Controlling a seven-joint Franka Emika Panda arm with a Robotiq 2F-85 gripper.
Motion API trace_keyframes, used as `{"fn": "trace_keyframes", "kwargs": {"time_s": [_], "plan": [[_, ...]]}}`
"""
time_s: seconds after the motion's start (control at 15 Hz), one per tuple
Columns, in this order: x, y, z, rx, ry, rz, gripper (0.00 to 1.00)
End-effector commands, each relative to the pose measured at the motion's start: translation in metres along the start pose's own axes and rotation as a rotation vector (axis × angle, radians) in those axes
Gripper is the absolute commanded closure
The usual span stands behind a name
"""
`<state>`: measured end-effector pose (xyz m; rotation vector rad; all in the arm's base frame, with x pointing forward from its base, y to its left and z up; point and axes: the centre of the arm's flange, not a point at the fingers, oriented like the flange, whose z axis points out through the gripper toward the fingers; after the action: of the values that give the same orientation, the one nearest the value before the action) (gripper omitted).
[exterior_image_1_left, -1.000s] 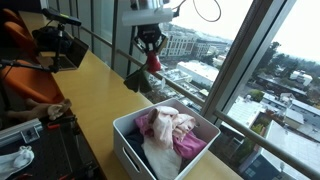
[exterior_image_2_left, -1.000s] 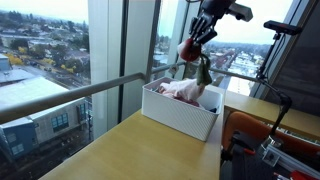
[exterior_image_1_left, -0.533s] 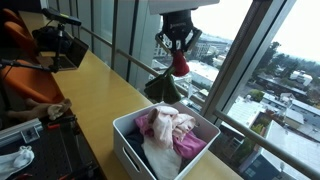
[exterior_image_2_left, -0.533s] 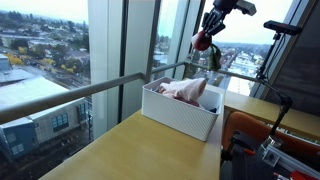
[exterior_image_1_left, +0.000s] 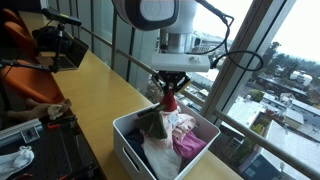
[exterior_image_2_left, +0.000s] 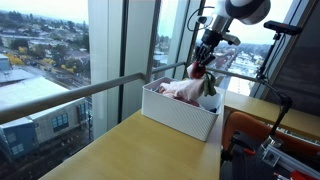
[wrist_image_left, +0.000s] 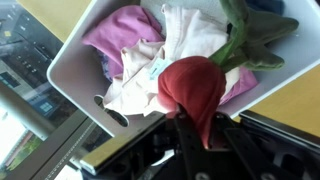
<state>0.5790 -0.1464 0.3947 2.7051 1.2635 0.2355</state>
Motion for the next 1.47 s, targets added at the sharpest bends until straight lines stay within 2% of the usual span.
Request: {"fn": "trace_keyframes", "kwargs": {"time_s": [0.0,0.6,0.67,0.73,0.93,1.27,1.4], "plan": [[-0.003,0.010,0.039,0.045,0.004,-0.009,0.96],[-0.014,0.009,0.116,0.145,-0.057,-0.002,0.96],[-0.014,0.009,0.121,0.156,-0.066,-0.004,0.61],[-0.015,0.008,0.124,0.162,-0.072,-0.010,0.60],[-0.011,0.008,0.115,0.160,-0.070,-0.023,0.40],[0.007,0.013,0.066,0.107,-0.035,-0.067,0.02],[0.015,0.016,0.043,0.085,-0.021,-0.084,0.00]]}}
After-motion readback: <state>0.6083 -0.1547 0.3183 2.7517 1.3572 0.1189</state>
